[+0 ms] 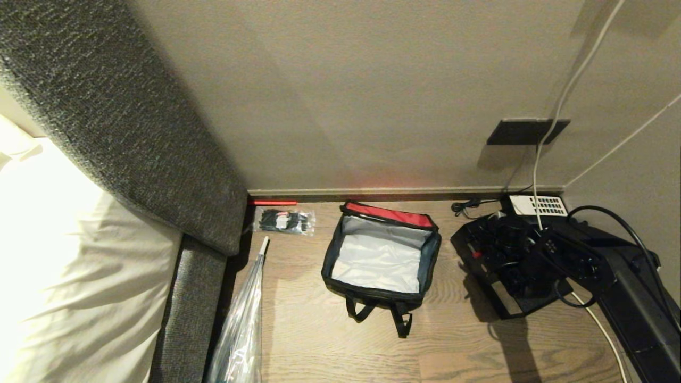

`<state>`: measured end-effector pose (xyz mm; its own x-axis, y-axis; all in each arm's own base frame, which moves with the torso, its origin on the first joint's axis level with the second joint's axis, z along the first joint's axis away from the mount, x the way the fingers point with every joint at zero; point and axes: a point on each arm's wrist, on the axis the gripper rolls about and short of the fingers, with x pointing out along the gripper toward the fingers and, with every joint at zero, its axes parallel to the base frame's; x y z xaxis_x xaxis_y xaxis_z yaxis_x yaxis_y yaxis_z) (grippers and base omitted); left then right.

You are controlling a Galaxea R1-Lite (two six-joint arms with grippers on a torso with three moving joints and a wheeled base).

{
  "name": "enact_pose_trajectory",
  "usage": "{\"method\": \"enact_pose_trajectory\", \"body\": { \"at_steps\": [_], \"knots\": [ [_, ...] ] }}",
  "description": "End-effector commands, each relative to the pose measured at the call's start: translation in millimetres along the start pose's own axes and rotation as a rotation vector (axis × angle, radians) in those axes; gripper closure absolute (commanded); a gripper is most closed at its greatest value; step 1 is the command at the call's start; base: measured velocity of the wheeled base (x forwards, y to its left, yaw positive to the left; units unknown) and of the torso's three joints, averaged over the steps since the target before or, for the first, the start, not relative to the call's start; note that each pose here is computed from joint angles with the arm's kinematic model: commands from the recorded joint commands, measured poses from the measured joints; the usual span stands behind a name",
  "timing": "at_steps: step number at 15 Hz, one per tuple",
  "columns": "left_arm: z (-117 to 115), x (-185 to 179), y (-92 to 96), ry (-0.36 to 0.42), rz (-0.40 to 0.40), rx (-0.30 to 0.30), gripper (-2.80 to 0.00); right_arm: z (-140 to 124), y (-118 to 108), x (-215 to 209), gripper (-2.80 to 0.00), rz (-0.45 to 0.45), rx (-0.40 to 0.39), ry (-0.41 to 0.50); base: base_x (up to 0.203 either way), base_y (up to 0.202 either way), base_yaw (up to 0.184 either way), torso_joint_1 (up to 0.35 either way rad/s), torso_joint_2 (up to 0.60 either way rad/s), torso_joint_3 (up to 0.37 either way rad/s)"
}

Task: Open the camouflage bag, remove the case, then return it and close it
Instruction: Grip the handle again

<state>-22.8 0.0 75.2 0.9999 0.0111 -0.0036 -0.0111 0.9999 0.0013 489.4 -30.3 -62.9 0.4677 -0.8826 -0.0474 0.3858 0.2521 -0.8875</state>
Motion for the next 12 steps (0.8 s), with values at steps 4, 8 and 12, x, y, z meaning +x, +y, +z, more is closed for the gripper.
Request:
{"method": "enact_pose_trajectory", "body": {
  "at_steps": [4, 8, 12],
  "knots": [
    [-0.7, 0.0, 0.0, 0.0, 0.001, 0.0, 0.0, 2.6, 0.1, 5.0, 0.0, -0.019, -0.013, 0.0, 0.0, 0.0, 0.0, 0.0, 0.0, 0.0],
    [-0.6, 0.0, 0.0, 0.0, 0.001, 0.0, 0.0, -0.5, 1.5, 3.5, 0.0, -0.014, -0.014, 0.0, 0.0, 0.0, 0.0, 0.0, 0.0, 0.0],
    [-0.7, 0.0, 0.0, 0.0, 0.001, 0.0, 0.0, -1.1, -0.5, 2.6, 0.0, -0.023, -0.001, -0.004, 0.0, 0.0, 0.0, 0.0, 0.0, 0.0]
  ]
}}
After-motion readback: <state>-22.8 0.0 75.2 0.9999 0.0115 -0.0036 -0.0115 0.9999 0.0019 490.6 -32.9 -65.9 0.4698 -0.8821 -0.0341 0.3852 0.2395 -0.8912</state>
